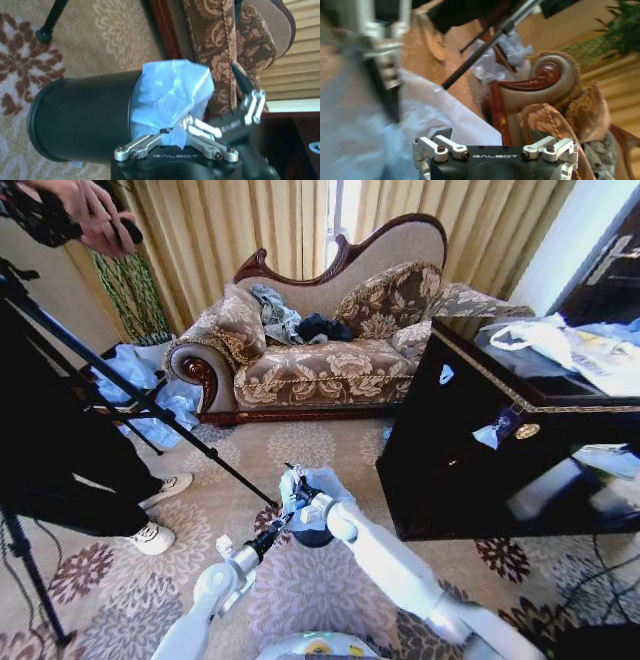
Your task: Place a garbage bag over the trash bin.
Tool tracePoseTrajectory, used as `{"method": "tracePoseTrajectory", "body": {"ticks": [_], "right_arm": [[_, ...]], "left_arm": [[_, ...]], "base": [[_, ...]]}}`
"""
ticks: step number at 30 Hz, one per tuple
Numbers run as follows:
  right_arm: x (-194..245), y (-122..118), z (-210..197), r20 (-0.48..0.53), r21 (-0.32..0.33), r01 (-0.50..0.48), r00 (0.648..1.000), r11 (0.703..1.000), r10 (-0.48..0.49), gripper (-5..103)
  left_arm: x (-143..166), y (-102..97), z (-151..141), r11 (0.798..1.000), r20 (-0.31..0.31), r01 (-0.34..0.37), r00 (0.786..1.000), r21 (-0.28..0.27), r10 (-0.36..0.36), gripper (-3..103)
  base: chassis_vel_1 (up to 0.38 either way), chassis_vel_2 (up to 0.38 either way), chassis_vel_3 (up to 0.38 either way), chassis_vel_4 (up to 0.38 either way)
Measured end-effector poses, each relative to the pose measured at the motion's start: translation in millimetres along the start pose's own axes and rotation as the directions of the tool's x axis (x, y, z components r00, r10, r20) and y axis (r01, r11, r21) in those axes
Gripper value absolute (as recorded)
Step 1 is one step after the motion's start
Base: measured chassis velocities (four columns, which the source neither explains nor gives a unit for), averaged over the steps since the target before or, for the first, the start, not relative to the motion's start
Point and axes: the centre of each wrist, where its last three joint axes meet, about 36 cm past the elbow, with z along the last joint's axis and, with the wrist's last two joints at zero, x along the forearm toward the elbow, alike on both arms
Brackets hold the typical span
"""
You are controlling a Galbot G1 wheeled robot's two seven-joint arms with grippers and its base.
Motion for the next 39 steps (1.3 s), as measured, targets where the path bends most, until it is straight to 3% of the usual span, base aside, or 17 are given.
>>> {"method": "tracePoseTrajectory", "body": {"ticks": [6,12,19,25,30,33,35,39], "right_arm": [[34,-11,16,-0.017,0.006,0.035,0.999,0.999,-0.035,100],[81,-26,42,-0.085,-0.04,0.008,0.996,0.999,-0.011,100],[132,-40,45,-0.109,-0.099,-0.006,0.994,0.995,-0.005,100],[153,-31,54,-0.142,-0.133,0.007,0.99,0.991,-0.026,100],[177,-11,58,-0.191,-0.226,0.007,0.98,0.974,-0.051,100],[201,-5,61,-0.228,-0.328,-0.006,0.971,0.945,-0.073,100],[219,-6,55,-0.241,-0.415,-0.028,0.967,0.909,-0.081,100],[214,-4,46,-0.207,-0.428,0.004,0.973,0.904,-0.102,100]], "left_arm": [[-6,0.3,-3,1.0,0.007,0.0,1.0,-0.005,0.0,0],[-6,-1.2,-2,1.0,0.007,-0.002,1.0,-0.006,0.003,0],[-7,-3.9,-2,1.0,0.008,-0.008,1.0,-0.01,0.008,0],[-7,-5.2,-1,1.0,0.01,-0.012,1.0,-0.009,0.012,0],[-9,-6.7,1,1.0,0.009,-0.016,1.0,-0.009,0.016,0],[-10,-7.9,1,1.0,0.007,-0.02,1.0,-0.01,0.02,0],[-11,-8.5,2,1.0,0.004,-0.021,1.0,-0.011,0.021,0],[-11,-8.4,4,1.0,0.003,-0.021,1.0,-0.012,0.021,0]], "base": [[0.0,0.0,0.0,0.0],[0.0,0.0,0.0,0.0],[0.0,0.0,0.0,0.0],[0.0,0.0,0.0,0.0],[0.0,0.0,0.0,0.0],[0.0,0.0,0.0,0.0],[0.0,0.0,0.0,0.0],[0.0,0.0,0.0,0.0]]}}
